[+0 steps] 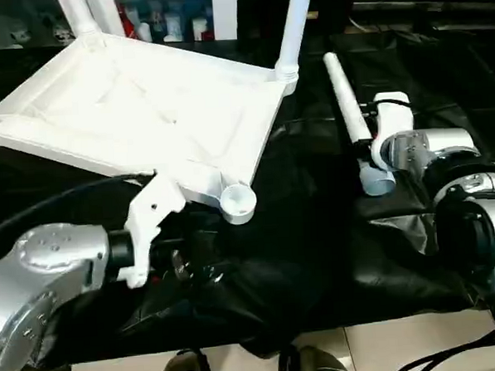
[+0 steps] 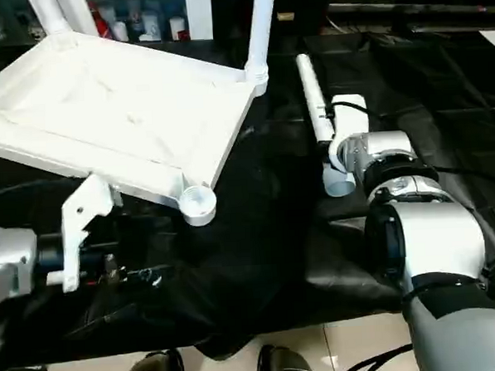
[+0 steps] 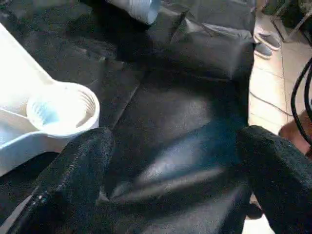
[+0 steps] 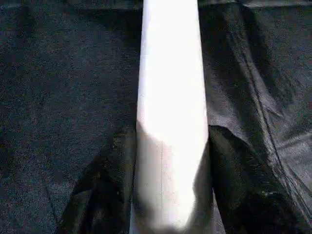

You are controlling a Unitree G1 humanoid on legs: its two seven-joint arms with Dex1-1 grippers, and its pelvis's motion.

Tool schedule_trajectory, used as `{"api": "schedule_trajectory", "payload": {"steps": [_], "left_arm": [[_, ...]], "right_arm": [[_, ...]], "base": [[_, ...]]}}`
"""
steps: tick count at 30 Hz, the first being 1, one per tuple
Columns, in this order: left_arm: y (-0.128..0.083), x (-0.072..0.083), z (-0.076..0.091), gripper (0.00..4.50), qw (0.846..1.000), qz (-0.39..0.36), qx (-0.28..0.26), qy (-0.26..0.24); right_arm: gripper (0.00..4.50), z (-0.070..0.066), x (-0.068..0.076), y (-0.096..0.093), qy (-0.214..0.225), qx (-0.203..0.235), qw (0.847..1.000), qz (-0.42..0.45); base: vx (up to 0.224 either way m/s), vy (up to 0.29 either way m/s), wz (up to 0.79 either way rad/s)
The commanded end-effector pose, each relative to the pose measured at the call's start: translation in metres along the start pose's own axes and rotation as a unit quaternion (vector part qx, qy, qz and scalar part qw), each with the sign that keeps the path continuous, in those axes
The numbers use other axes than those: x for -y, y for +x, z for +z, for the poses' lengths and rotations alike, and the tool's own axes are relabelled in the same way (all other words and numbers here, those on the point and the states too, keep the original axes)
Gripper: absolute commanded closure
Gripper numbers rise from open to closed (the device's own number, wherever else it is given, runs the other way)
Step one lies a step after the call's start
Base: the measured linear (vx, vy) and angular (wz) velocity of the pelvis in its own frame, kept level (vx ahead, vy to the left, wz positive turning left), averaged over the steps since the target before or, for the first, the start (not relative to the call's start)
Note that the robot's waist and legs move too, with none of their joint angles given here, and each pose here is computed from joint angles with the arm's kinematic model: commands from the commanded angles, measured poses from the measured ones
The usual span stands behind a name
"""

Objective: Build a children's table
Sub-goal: Pick table leg

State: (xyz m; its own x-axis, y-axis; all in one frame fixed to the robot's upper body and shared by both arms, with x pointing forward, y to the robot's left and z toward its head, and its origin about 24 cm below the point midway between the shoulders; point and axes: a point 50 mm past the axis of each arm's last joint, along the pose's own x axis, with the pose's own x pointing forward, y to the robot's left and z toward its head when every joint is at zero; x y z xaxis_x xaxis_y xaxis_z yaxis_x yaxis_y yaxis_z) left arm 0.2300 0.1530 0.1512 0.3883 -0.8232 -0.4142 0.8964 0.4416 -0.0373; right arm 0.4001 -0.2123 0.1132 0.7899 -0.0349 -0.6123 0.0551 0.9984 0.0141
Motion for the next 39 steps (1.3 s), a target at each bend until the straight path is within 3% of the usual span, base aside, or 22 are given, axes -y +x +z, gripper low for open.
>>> {"api": "schedule_trajectory", "payload": {"steps": [1, 8, 9, 10, 11, 12, 13, 16, 20, 21, 22, 25, 28, 32, 39], "left_arm": [[0.003, -0.006, 0.000, 0.00, 1.000, 0.025, 0.001, 0.007], [0.023, -0.028, 0.004, 0.00, 0.996, 0.074, 0.057, -0.004], [0.029, -0.034, 0.007, 0.00, 0.993, 0.087, 0.082, -0.006], [0.030, -0.035, 0.008, 0.00, 0.992, 0.089, 0.086, -0.005], [0.040, -0.042, 0.013, 0.00, 0.987, 0.105, 0.122, -0.005], [0.040, -0.042, 0.013, 0.00, 0.987, 0.105, 0.122, -0.005], [0.048, -0.050, 0.016, 0.00, 0.982, 0.125, 0.143, -0.022], [0.063, -0.060, 0.023, 0.00, 0.975, 0.150, 0.157, -0.040], [0.082, -0.066, 0.033, 0.00, 0.969, 0.134, 0.187, -0.088], [0.082, -0.066, 0.033, 0.00, 0.969, 0.134, 0.187, -0.088], [0.093, -0.065, 0.041, 0.00, 0.963, 0.106, 0.210, -0.129], [0.103, -0.064, 0.052, 0.00, 0.955, 0.077, 0.238, -0.159], [0.113, -0.065, 0.068, 0.00, 0.938, 0.047, 0.274, -0.208], [0.123, -0.065, 0.082, 0.00, 0.929, 0.030, 0.288, -0.232], [0.131, -0.063, 0.084, 0.00, 0.929, 0.020, 0.284, -0.239]], "right_arm": [[2.64, -0.007, 0.006, 0.002, 0.021, -0.004, 1.000, -0.007], [2.64, 0.002, 0.015, -0.001, 0.092, 0.044, 0.995, 0.002], [2.64, 0.008, 0.018, -0.002, 0.117, 0.081, 0.990, 0.008], [2.64, 0.009, 0.018, -0.002, 0.121, 0.088, 0.989, 0.008], [2.64, 0.020, 0.022, -0.005, 0.139, 0.153, 0.978, 0.023], [2.64, 0.020, 0.022, -0.005, 0.139, 0.153, 0.978, 0.023], [2.64, 0.024, 0.022, -0.007, 0.153, 0.195, 0.968, 0.044], [2.65, 0.024, 0.015, -0.009, 0.154, 0.246, 0.952, 0.098], [2.65, 0.017, -0.009, -0.021, 0.137, 0.313, 0.905, 0.255], [2.65, 0.017, -0.009, -0.021, 0.137, 0.313, 0.905, 0.255], [2.66, -0.002, -0.025, -0.032, 0.112, 0.312, 0.874, 0.355], [2.66, -0.019, -0.037, -0.041, 0.082, 0.308, 0.850, 0.420], [2.66, -0.031, -0.048, -0.052, 0.094, 0.296, 0.819, 0.482], [2.66, -0.046, -0.063, -0.056, 0.063, 0.274, 0.811, 0.513], [2.66, -0.054, -0.076, -0.063, 0.048, 0.264, 0.811, 0.520]], "base": [[0.000, 0.000, 0.00], [0.000, 0.000, 0.00], [0.000, 0.000, 0.00], [0.000, 0.000, 0.00], [0.000, 0.000, 0.00], [0.000, 0.000, 0.00], [0.000, 0.000, 0.00], [0.000, 0.000, 0.00], [0.000, 0.000, 0.00], [0.000, 0.000, 0.00], [0.000, 0.000, 0.00], [0.000, 0.000, 0.00], [0.000, 0.000, 0.00], [0.000, 0.000, 0.00], [0.000, 0.000, 0.00]]}}
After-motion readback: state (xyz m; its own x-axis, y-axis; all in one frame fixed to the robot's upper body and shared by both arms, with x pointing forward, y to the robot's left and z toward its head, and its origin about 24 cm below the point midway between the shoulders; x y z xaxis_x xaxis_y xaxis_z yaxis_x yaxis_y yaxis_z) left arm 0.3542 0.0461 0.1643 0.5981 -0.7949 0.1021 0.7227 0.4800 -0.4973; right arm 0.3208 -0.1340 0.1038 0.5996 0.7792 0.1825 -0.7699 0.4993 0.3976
